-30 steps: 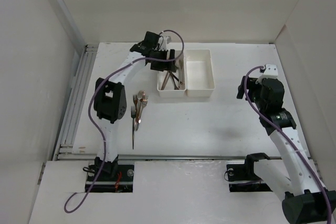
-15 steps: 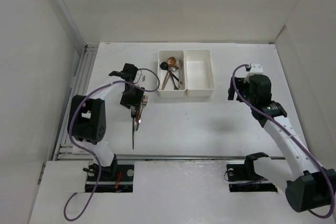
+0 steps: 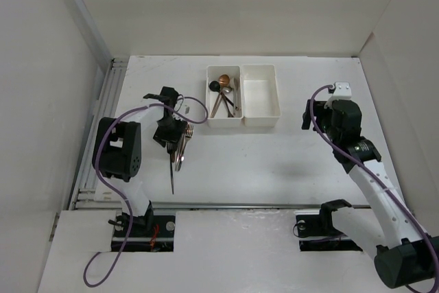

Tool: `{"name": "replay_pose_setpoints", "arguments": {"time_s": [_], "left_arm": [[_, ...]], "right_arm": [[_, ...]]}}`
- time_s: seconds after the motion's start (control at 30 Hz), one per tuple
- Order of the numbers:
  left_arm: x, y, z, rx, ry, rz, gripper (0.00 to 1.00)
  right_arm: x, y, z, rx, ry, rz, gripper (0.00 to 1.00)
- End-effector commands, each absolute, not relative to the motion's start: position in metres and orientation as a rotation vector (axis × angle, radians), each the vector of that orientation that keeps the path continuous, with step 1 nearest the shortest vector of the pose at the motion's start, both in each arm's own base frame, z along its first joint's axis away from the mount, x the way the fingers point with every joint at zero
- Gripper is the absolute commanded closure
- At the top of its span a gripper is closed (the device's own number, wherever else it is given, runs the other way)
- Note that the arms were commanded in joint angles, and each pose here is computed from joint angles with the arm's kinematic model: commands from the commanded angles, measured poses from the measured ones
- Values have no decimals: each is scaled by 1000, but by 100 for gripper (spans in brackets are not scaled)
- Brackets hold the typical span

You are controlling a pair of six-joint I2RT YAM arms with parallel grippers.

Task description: Sort the eating utensils into containers

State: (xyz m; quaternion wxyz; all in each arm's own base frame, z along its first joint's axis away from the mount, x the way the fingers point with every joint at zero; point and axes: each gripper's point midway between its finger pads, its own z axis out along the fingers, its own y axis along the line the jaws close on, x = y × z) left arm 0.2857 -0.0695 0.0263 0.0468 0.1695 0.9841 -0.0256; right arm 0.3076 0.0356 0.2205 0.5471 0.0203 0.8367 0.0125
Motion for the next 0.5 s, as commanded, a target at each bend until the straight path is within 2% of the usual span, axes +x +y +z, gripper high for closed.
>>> {"name": "replay_pose_setpoints", "arguments": {"time_s": [0.0,0.13,0.2,0.3,0.47], "left_arm": [[294,-54,30,498,2986,-4,52],[322,-39,16,462,2961,61,54],[330,-46,15,451,2956,-16,58],[350,-55,28,446,2889,-65,58],[386,-59,50,418,2793,-46,46]], "right_arm": [[311,34,238,61,1930,23,11],[316,35,239,61,1933,22,11],[318,35,241,51,1931,16,11],[319,35,245,43,1923,11,11],[318,35,241,42,1931,9,11]]}}
